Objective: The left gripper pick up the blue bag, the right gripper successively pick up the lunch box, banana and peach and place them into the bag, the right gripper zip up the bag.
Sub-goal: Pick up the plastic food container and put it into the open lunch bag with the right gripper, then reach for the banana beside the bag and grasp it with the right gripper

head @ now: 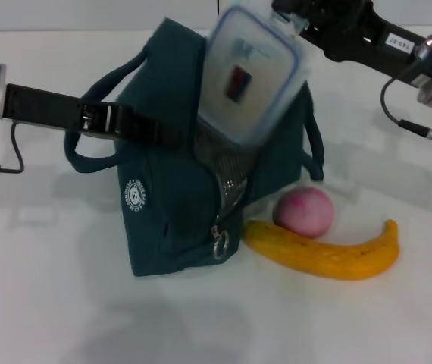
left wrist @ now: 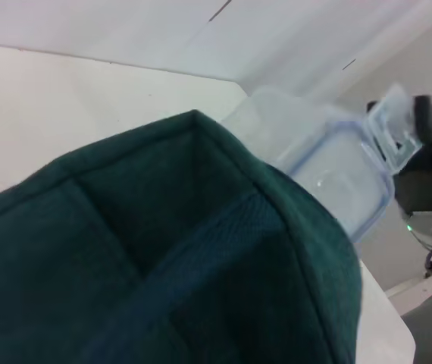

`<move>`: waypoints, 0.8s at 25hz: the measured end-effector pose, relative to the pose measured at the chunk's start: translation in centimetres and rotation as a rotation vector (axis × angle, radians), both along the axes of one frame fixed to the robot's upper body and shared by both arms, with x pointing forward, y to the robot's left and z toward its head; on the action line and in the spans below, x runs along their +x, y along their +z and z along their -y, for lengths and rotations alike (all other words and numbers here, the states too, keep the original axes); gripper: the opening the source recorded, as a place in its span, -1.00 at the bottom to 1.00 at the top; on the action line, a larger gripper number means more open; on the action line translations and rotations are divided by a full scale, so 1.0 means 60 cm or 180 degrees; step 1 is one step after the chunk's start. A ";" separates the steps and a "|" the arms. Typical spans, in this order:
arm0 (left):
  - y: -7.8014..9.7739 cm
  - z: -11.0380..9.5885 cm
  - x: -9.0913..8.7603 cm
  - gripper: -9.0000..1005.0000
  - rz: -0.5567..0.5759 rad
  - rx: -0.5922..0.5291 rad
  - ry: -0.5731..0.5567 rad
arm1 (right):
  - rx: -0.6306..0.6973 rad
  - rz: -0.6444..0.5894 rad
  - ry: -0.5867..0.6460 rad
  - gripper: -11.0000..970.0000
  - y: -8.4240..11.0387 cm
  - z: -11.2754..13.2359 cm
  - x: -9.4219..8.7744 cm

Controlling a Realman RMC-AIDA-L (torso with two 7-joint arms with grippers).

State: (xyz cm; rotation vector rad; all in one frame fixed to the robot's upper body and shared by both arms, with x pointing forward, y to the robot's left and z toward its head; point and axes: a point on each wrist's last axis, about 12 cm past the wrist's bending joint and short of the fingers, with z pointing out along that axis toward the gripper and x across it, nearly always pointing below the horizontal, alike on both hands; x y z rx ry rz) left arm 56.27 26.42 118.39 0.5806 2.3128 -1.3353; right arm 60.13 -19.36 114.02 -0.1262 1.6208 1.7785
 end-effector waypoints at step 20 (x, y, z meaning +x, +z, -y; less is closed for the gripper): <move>-0.007 -0.014 0.003 -0.90 -0.0018 -0.0004 0.0110 | -0.0484 0.0623 0.0091 0.05 0.050 0.074 0.004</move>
